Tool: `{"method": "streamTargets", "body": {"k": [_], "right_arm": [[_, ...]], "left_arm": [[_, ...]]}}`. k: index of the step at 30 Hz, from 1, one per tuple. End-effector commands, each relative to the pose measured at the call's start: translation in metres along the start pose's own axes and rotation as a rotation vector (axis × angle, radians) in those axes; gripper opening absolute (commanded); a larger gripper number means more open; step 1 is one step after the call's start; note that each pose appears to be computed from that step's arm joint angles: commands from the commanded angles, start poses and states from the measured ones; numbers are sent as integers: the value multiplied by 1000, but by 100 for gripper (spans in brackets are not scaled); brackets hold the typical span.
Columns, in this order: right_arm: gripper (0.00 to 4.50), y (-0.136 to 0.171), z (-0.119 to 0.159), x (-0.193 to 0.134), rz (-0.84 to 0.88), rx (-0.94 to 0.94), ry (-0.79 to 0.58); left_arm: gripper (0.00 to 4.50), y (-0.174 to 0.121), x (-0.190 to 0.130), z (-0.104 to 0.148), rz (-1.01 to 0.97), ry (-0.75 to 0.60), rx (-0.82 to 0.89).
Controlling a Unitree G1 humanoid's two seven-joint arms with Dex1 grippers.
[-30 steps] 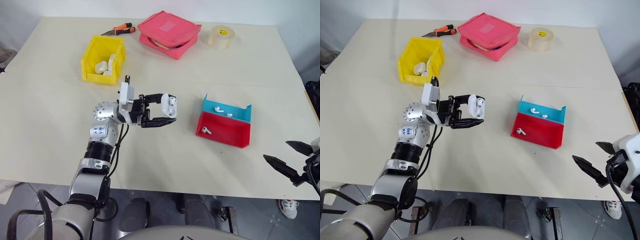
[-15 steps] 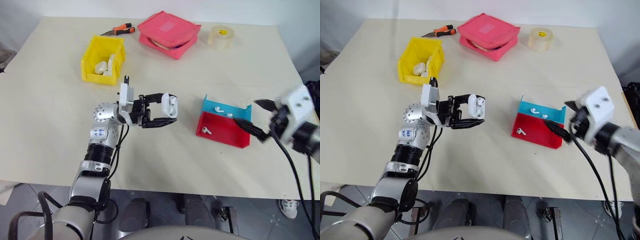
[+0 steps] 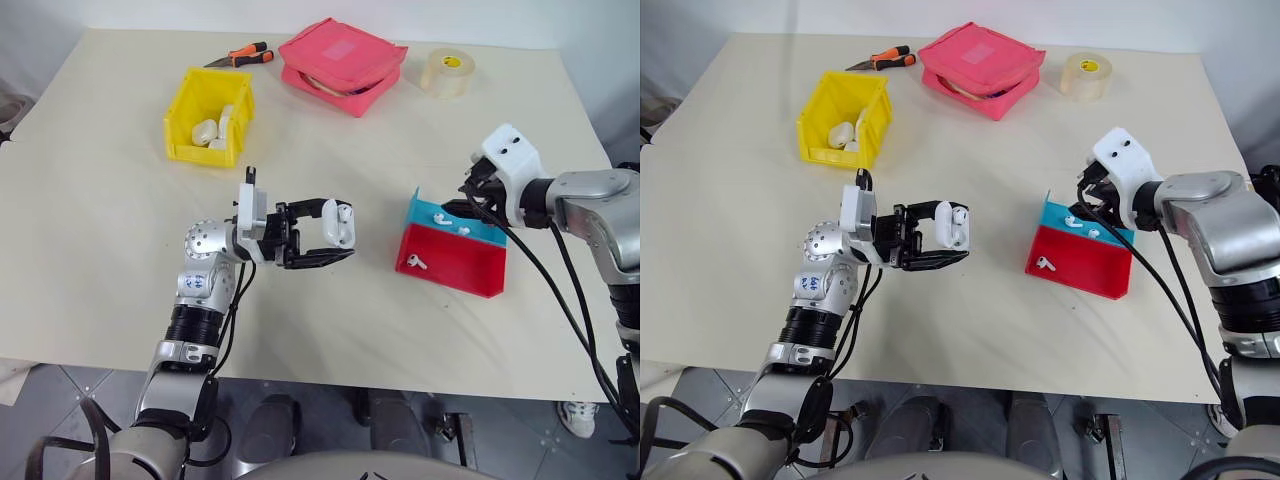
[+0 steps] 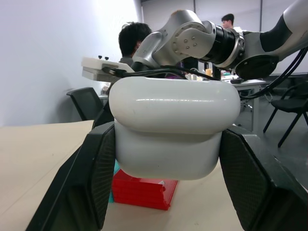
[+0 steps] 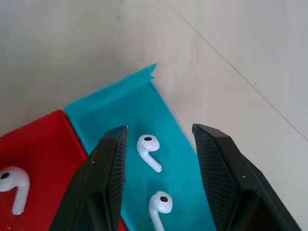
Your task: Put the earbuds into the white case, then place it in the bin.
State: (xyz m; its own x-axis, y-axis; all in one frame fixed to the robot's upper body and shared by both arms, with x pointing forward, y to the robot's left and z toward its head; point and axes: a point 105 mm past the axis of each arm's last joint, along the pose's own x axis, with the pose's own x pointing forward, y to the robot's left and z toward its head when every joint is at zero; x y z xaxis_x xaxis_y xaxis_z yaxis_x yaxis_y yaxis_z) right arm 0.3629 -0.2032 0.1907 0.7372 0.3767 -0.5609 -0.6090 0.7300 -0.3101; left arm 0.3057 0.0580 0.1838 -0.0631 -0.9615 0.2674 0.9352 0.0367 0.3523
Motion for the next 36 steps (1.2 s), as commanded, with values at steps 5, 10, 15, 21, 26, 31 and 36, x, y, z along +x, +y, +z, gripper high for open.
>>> {"method": "streamTargets", "body": {"k": [5,10,15,21,26,31,36], "right_arm": [[221,-8,5,12,7,-27,89],[221,-12,5,25,19,-23,145],[221,-14,5,30,32,-13,182],[221,-14,5,34,43,-9,203],[221,-13,3,37,59,-24,220],[221,-10,4,37,88,-42,232],[221,-9,2,38,94,-48,239]], "left_arm": [[281,0,4,6,7,-24,37],[281,1,7,5,11,-27,43],[281,2,6,6,19,-26,49],[281,3,4,7,29,-24,52],[281,3,4,8,32,-23,53],[281,3,3,8,36,-21,53],[281,2,2,8,40,-18,54]]}}
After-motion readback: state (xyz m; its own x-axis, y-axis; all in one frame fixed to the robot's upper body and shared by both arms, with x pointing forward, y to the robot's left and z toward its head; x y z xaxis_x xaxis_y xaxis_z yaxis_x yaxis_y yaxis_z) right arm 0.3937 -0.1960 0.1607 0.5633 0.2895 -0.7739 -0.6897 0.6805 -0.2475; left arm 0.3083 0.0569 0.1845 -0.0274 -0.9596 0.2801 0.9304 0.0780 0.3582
